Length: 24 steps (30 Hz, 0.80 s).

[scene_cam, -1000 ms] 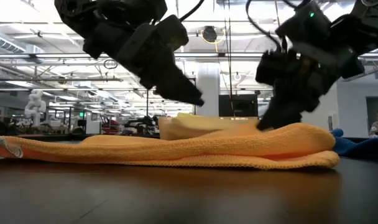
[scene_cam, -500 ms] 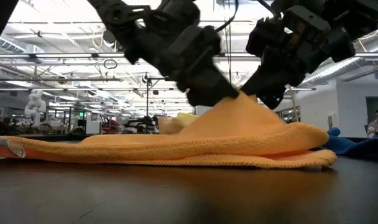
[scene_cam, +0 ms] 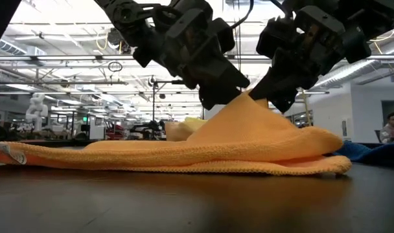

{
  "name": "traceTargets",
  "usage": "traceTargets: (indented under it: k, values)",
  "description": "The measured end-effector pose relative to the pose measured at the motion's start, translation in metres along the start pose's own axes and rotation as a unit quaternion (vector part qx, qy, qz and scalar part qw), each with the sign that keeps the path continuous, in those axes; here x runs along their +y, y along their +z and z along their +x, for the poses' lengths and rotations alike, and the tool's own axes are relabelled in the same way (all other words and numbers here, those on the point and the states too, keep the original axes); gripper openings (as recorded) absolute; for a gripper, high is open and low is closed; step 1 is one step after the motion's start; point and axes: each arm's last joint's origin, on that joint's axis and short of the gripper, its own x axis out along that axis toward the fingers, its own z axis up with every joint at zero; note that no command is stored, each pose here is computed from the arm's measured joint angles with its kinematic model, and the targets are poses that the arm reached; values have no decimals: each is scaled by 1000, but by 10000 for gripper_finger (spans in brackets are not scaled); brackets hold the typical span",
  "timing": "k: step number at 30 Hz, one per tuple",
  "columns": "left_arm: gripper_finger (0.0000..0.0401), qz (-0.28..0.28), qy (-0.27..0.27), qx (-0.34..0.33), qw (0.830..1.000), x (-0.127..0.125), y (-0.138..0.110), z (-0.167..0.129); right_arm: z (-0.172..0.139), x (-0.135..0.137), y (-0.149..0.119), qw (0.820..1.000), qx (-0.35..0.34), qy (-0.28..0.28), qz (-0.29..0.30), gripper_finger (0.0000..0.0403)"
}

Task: Fold microfiber towels
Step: Fold the orange microfiber cloth

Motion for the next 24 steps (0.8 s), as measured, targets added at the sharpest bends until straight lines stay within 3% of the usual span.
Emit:
traceTargets:
  k: [9,17,20,24]
  values:
    - [151,-33,10,1,999,8,0,-4,-7,5,8,999,-29,14,-4,0]
    - [13,18,1,-1,1000,7,0,-4,-12,8,12,999,-37,20,-8,3]
    - [10,24,1,-3,1000,7,1,-4,-12,9,8,1000,-21,18,1,26]
    - [5,37,1,-3,999,7,1,-4,-11,7,0,1000,14,-1,27,85]
